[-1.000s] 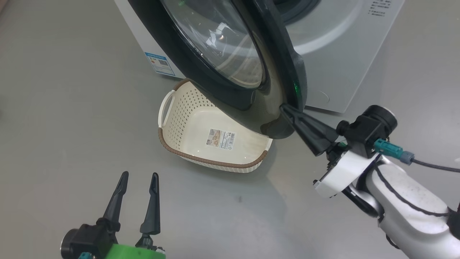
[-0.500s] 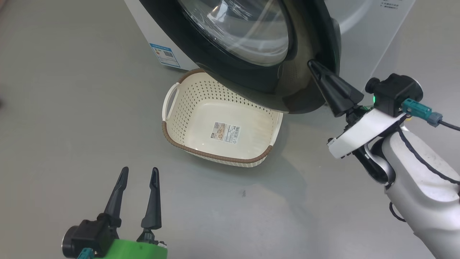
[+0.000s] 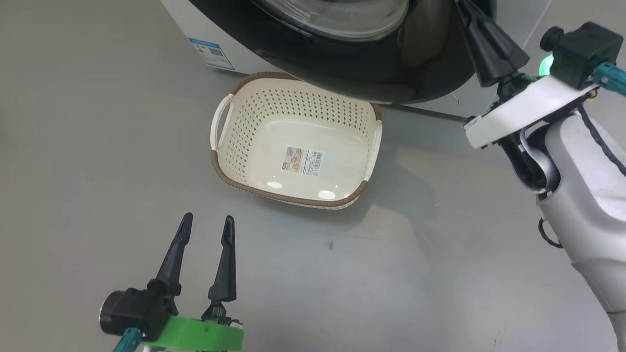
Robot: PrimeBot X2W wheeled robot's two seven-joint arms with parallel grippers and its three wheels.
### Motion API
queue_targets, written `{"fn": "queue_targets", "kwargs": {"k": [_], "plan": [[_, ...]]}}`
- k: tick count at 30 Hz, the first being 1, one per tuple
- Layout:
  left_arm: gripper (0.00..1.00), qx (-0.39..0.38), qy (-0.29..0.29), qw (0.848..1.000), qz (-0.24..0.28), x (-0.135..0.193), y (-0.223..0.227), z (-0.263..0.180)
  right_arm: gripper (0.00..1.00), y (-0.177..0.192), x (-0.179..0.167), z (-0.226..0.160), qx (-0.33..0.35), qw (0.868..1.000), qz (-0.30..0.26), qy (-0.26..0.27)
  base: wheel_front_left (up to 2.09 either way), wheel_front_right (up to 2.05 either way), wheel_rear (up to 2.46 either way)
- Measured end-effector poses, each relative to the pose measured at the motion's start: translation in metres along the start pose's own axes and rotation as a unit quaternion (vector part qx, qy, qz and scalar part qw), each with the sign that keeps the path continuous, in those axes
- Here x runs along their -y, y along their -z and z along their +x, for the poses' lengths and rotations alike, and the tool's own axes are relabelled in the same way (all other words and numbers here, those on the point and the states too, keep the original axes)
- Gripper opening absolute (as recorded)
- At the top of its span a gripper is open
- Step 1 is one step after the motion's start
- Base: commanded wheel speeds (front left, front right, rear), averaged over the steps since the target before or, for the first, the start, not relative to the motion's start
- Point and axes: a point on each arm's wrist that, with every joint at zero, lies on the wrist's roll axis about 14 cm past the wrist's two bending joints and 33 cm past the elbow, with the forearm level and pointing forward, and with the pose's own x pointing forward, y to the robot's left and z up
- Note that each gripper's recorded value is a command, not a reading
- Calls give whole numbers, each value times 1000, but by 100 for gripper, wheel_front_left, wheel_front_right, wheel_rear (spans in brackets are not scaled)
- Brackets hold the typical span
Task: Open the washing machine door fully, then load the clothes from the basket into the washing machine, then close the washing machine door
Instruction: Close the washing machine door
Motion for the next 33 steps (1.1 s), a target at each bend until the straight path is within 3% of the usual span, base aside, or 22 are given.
{"fn": "queue_targets", "kwargs": {"k": [19, 33], "plan": [[100, -33, 32, 998, -46, 31, 29, 41, 0, -1, 76, 50, 41, 999, 2, 32, 0, 0, 0], [100, -26, 40, 998, -46, 35, 32, 64, 0, 37, 89, 48, 16, 999, 17, 33, 0, 0, 0]]}}
